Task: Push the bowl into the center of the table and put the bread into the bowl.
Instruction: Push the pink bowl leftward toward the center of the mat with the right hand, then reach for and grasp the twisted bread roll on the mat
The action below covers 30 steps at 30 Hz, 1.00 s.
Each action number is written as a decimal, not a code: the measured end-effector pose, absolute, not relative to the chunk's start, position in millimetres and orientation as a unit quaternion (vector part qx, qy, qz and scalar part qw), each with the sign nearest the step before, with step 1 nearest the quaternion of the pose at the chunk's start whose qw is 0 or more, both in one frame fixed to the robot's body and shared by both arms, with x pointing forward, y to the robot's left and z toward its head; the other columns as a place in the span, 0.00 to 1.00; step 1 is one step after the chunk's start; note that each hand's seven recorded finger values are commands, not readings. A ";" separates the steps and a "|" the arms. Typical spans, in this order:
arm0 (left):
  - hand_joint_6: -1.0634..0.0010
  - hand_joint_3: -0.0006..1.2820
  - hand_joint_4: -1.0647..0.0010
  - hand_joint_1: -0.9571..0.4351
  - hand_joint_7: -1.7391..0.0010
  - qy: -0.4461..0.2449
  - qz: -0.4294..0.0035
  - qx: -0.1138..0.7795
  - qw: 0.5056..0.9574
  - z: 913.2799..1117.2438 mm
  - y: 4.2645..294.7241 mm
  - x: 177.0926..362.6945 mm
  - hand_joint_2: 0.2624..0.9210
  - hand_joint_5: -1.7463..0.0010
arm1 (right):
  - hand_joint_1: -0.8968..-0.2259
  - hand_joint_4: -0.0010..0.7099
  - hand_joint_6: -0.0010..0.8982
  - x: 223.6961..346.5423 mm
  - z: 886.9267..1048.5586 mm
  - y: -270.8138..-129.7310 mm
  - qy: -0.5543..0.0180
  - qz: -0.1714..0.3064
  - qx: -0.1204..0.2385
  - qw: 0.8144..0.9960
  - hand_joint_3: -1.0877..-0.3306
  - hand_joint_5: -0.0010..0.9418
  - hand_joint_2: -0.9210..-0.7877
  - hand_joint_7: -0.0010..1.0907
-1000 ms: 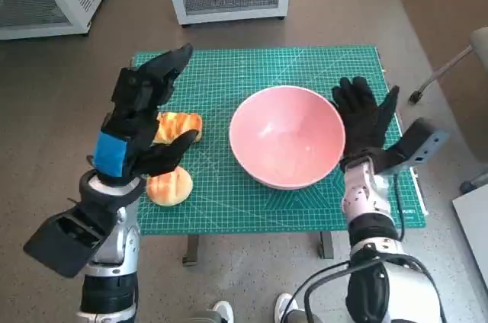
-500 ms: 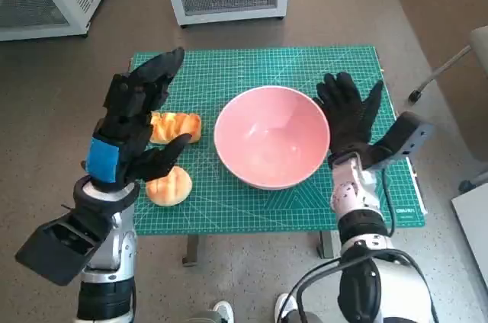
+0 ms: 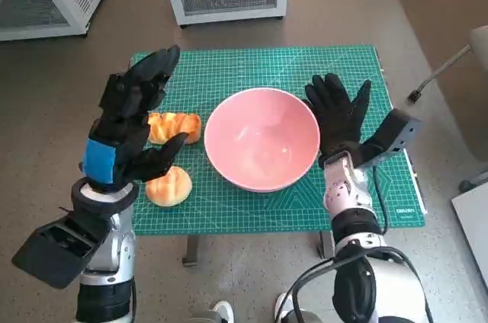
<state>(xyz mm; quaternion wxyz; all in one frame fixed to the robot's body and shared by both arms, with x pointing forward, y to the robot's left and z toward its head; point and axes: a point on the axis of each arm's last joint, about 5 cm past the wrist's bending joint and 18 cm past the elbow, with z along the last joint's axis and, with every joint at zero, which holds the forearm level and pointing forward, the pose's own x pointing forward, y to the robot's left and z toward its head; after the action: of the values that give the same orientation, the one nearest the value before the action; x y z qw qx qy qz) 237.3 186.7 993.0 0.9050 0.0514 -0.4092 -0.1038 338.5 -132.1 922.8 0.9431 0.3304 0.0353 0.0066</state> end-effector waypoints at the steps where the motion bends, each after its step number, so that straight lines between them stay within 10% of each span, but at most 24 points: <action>1: 0.84 0.26 0.72 0.34 0.71 -0.409 -0.104 0.052 0.905 992.9 186.7 237.3 1.00 0.98 | 0.89 0.82 0.35 339.1 923.9 -133.5 0.033 0.006 0.331 0.943 0.66 0.03 0.00 0.53; 16: 0.84 0.25 0.72 0.34 0.72 -0.406 -0.097 0.065 0.906 992.8 191.2 241.1 1.00 0.99 | 0.80 0.85 0.34 349.6 968.2 -156.6 -0.193 0.071 0.283 0.937 0.75 0.02 0.00 0.59; 30: 0.86 0.21 0.73 0.34 0.75 -0.416 -0.072 0.167 0.891 1006.8 209.8 252.9 1.00 0.99 | 0.79 0.85 0.35 326.7 1002.4 -171.9 -0.419 0.173 0.094 0.887 0.78 0.02 0.00 0.63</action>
<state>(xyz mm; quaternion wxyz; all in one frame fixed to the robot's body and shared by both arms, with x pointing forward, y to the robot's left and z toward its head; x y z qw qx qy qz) 252.9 209.8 1006.8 0.8909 0.1668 -0.4164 -0.0715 326.7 -171.9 1002.4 0.8865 0.0939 -0.4187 0.1729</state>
